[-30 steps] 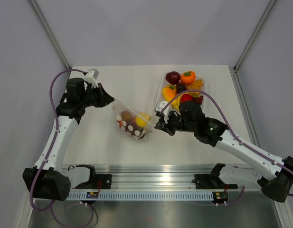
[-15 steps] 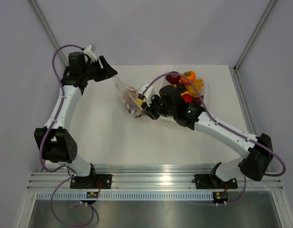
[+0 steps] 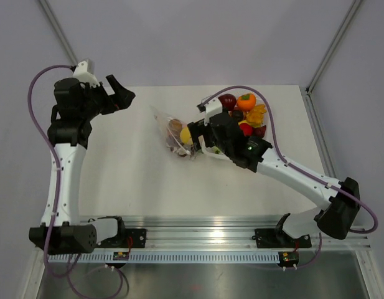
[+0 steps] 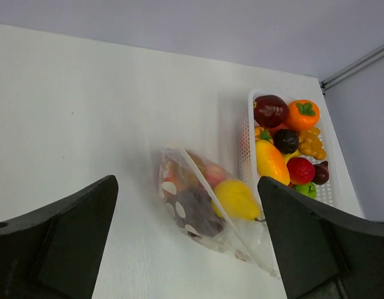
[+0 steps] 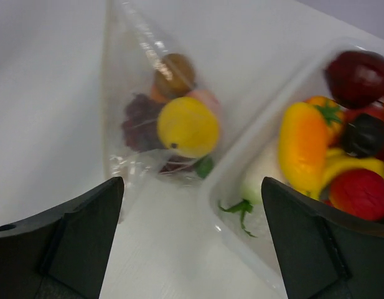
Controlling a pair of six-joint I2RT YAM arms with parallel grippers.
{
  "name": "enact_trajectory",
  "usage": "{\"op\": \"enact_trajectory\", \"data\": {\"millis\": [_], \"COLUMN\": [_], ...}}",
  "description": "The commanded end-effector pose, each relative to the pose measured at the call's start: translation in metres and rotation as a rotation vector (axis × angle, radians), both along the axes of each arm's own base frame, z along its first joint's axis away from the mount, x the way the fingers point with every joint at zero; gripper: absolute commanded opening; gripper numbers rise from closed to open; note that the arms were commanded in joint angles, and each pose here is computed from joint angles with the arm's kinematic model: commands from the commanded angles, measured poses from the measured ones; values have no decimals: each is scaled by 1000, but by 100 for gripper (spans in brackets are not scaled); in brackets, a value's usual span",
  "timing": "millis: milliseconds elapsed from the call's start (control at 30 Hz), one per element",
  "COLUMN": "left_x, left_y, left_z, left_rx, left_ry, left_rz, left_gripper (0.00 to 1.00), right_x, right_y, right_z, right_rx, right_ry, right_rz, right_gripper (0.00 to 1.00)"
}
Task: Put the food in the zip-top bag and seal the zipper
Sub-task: Reset both arms
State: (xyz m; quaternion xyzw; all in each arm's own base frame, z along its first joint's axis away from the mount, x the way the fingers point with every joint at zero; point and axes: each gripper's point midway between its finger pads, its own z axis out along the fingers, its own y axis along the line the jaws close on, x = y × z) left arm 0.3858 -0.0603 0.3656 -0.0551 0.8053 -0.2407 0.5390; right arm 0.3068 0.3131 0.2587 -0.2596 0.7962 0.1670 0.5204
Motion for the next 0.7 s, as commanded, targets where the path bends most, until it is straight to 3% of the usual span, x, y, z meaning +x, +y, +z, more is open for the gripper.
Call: {"op": "enact_trajectory", "data": {"millis": [0,200,433,667], "left_x": [-39,-78,-97,-97], "left_y": [14,25,35,36], "left_z": [-10,-39,-55,-62], "left_rx": [73,102,91,108], "left_ry": [-3,33,43,44], "left_rz": [69,137,216,212], "left_gripper": [99,99,99,99], "right_x": [22,-2,-36,-54], "right_y": [-84,-142,-173,-202], "right_z": [44,13,-25,-47], "right_rx": [27,-67,27,66], "right_ry": [-112,-56,55,41], "right_rz": [-496,-696,-803,-873], "right_gripper": [99,99,99,100]}}
